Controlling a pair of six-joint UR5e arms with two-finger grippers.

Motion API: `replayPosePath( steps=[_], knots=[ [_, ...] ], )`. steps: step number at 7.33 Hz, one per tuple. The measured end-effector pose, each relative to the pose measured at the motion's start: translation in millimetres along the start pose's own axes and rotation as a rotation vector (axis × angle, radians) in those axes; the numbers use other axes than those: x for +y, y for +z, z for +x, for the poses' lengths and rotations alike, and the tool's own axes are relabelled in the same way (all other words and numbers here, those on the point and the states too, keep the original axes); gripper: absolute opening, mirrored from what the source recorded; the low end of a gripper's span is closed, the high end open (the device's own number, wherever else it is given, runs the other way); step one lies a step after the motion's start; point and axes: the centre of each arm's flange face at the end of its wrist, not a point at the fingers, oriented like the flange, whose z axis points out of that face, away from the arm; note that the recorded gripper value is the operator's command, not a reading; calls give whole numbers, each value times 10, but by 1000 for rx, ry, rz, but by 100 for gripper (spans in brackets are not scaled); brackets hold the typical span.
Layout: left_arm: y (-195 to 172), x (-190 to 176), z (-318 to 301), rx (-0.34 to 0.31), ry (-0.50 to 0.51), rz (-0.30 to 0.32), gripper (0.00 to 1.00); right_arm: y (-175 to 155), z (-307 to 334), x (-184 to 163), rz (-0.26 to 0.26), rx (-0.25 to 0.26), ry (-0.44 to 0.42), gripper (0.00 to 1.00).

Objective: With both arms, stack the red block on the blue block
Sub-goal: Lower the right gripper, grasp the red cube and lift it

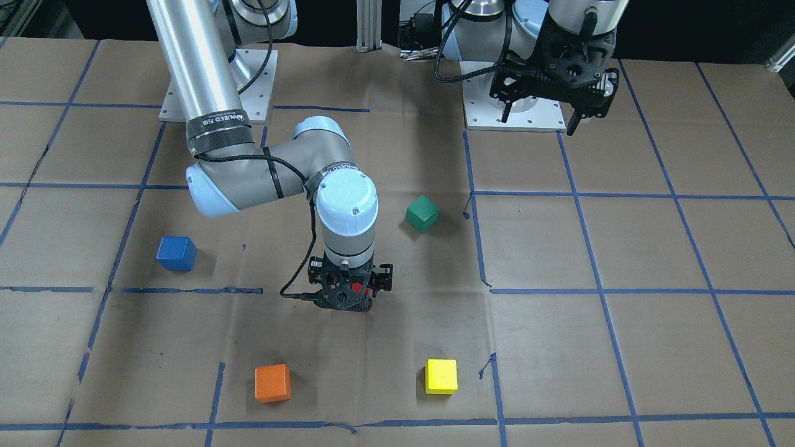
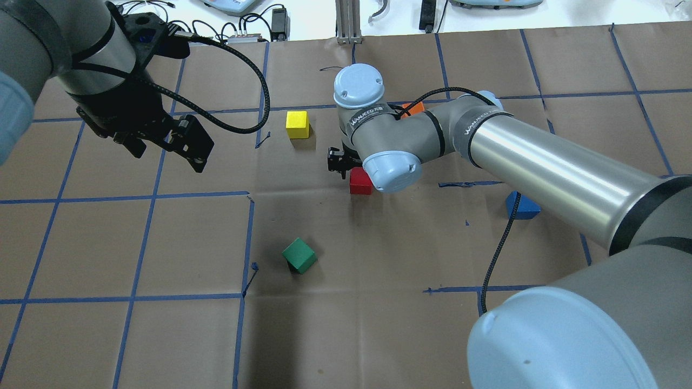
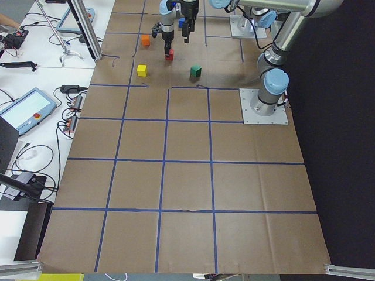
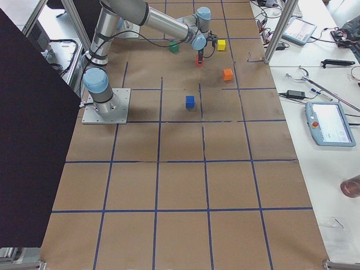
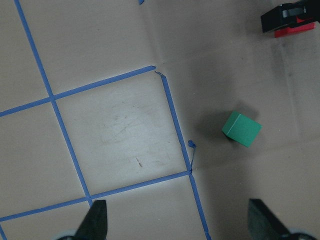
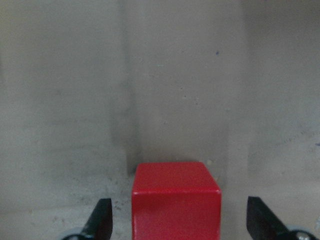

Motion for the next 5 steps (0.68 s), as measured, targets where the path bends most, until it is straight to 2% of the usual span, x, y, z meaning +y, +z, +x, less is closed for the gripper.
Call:
replayPosePath(
  steps=[1, 3, 5],
  knots=[
    [1, 0, 0, 0, 0, 0, 100, -4, -2, -6, -1, -1, -1, 55],
    [2, -1, 0, 0, 0, 0, 100, -20, -33, 10, -5, -6, -6, 11],
    [-1, -2, 0, 0, 0, 0, 100, -56, -33, 2, -5, -9, -6, 9]
  ],
)
